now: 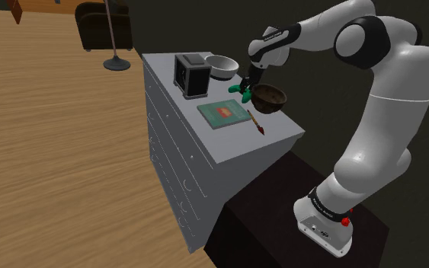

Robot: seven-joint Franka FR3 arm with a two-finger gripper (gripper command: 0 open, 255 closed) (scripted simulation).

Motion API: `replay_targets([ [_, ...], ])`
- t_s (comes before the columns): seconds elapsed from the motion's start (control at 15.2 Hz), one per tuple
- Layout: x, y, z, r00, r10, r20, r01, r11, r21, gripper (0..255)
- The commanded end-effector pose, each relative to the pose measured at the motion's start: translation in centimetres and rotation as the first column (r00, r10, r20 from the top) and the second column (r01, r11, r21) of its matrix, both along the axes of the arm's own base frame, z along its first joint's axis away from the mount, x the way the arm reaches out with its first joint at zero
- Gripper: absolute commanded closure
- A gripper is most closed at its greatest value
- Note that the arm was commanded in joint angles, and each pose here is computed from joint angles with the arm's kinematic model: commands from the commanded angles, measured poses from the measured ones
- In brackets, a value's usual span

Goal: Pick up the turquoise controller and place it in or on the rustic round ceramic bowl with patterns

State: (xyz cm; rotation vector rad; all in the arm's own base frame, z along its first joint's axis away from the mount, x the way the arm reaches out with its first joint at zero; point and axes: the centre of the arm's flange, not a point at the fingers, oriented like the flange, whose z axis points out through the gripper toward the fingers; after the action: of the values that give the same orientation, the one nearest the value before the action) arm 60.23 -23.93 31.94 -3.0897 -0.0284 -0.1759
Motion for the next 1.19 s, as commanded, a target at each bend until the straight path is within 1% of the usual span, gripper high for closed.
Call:
replay_targets([
  [0.0, 0.0, 0.0, 0.0, 1.0, -0.001, -0.001, 0.001, 1.0, 0.0, 255],
  [0.4, 0.0, -0.1, 0.0, 1.0, -0.001, -0.001, 0.001, 1.0, 0.0, 255],
  [1.12, 0.0, -0.1, 5.8, 1.0, -0.001, -0.001, 0.001, 1.0, 0.0, 255],
])
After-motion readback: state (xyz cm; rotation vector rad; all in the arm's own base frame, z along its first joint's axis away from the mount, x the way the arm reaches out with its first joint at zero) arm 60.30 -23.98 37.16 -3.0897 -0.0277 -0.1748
